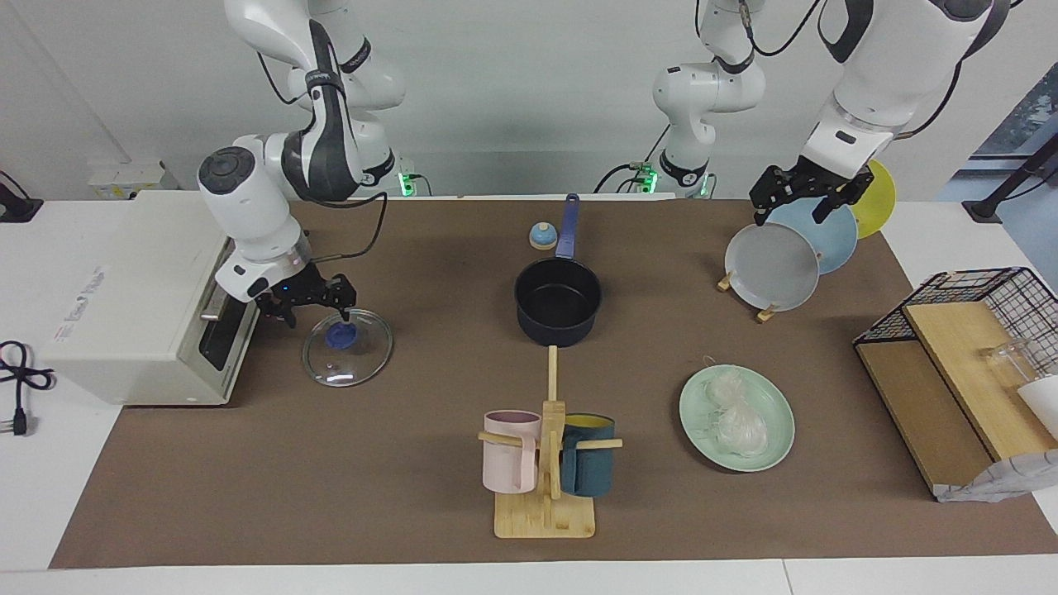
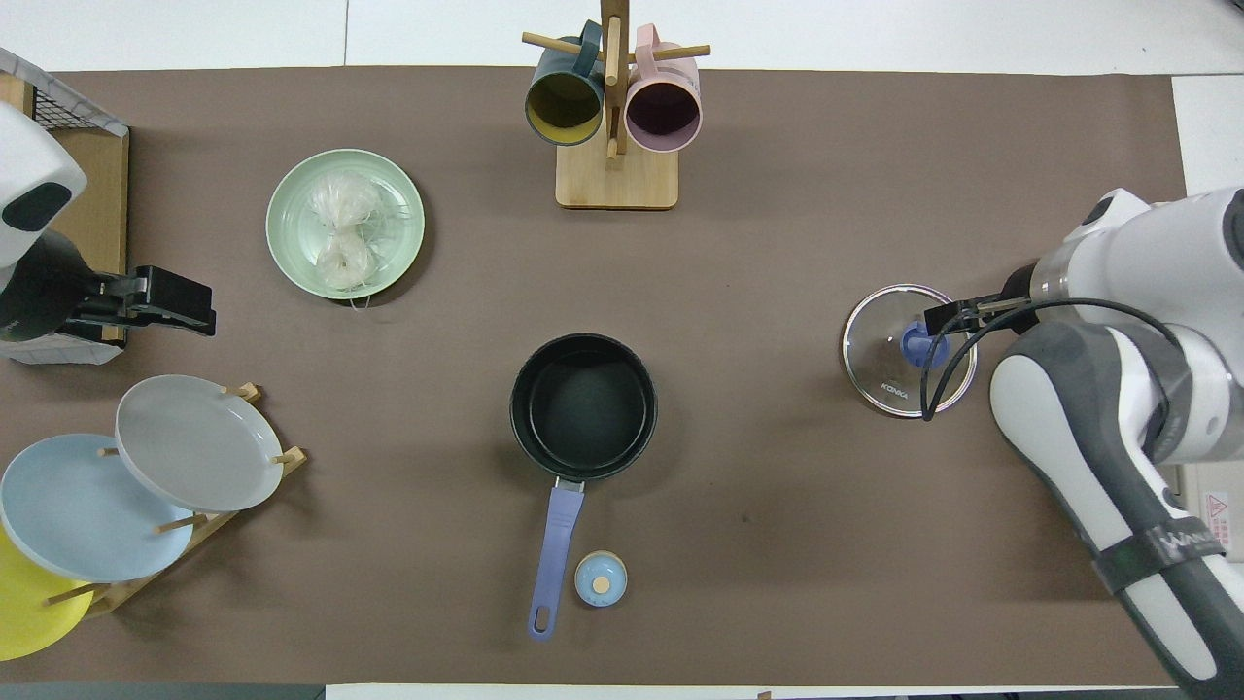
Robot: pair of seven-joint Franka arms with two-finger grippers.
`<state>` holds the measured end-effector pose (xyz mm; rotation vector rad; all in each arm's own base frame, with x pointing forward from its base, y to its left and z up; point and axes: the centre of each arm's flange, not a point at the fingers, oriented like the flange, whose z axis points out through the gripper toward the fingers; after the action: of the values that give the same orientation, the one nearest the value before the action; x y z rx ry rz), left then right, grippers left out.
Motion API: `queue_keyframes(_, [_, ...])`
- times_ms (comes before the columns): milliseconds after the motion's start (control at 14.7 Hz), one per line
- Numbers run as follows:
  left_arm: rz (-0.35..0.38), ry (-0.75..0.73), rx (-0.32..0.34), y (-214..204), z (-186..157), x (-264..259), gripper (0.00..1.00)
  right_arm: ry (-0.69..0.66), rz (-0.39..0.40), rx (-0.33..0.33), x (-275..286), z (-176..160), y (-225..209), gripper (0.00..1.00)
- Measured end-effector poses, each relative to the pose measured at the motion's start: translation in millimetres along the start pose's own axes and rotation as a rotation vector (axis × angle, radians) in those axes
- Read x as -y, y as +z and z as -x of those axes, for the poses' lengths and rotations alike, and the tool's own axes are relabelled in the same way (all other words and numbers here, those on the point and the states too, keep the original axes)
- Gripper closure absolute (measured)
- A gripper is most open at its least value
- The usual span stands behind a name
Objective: Transfer vermicelli from plate to pot
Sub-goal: 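Lift the glass lid with the right gripper while the left gripper reaches the plate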
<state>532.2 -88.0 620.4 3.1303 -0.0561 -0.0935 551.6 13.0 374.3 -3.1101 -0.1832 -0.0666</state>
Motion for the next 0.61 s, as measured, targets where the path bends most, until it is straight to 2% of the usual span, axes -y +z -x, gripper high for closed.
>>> queue_keyframes(136, [0.0,0.0,-0.002,0,0,0,0.0,-0.062,0.0,-0.01,18,2,9,0.0])
queue_keyframes(340, [0.002,0.0,-0.015,-1,-2,0,0.0,-0.246,0.004,-0.025,28,7,22,0.0])
queue_keyframes(613, [0.013,0.0,-0.027,4,-8,-1,0.0,-0.31,0.008,-0.028,23,8,37,0.0])
